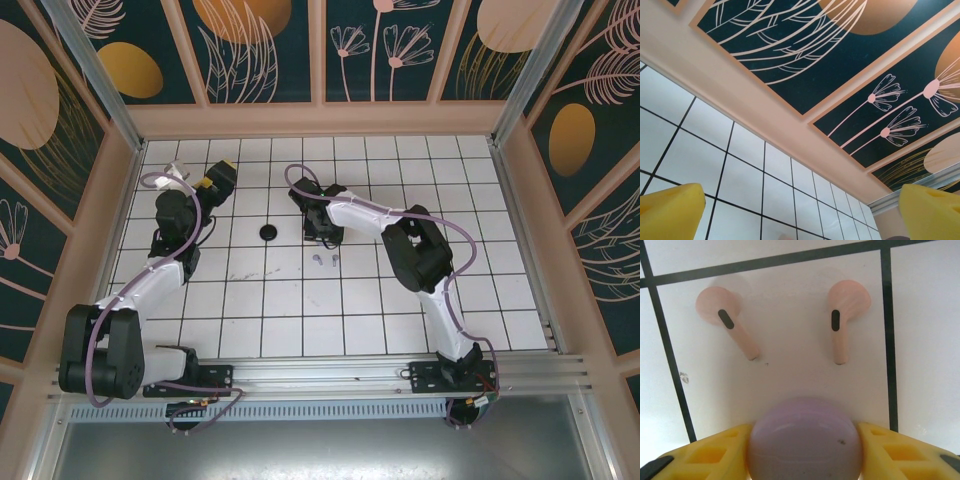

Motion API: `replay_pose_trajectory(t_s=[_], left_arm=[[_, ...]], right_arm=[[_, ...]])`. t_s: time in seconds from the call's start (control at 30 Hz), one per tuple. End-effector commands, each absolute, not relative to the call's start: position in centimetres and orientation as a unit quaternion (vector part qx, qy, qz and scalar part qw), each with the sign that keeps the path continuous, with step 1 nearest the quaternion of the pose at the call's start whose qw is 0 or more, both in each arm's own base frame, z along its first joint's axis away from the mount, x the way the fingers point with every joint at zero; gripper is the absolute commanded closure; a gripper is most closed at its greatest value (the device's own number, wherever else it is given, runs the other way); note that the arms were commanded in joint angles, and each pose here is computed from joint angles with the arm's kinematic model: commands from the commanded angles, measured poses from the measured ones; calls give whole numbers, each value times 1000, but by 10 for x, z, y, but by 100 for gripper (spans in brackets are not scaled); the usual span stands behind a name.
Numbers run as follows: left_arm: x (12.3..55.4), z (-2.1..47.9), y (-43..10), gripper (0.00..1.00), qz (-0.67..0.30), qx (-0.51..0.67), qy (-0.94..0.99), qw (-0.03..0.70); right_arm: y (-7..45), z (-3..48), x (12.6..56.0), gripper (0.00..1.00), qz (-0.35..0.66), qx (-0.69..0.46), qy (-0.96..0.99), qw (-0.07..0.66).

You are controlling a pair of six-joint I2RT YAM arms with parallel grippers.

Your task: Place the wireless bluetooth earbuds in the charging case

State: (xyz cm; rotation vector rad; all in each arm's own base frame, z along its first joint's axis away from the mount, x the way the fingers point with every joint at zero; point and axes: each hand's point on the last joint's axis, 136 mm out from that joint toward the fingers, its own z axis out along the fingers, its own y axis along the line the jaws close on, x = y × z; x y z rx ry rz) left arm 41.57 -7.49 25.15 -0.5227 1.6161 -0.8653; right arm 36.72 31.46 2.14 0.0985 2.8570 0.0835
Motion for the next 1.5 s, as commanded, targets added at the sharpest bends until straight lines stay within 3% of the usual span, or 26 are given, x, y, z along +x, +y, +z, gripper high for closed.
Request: replay_pose_trajectory(t_s=[0.0, 0.33, 0.87, 1.23, 1.47], left_arm=[[413, 275, -80, 1, -397, -218, 675, 583], [397, 281, -132, 7, -470, -48, 672, 571], [353, 239, -215, 11, -552, 61, 644, 526], [360, 231, -224, 41, -594, 10, 602, 534], [365, 229, -238, 48, -606, 13, 595, 528]], right_arm=[[320, 18, 364, 64, 33, 36, 990, 135], [330, 95, 362, 69, 105, 57, 972, 200], [331, 231, 402, 70, 290, 173, 902, 270], [341, 243, 404, 71, 348, 237, 872, 250], [345, 242, 401, 71, 350, 238, 872, 246]])
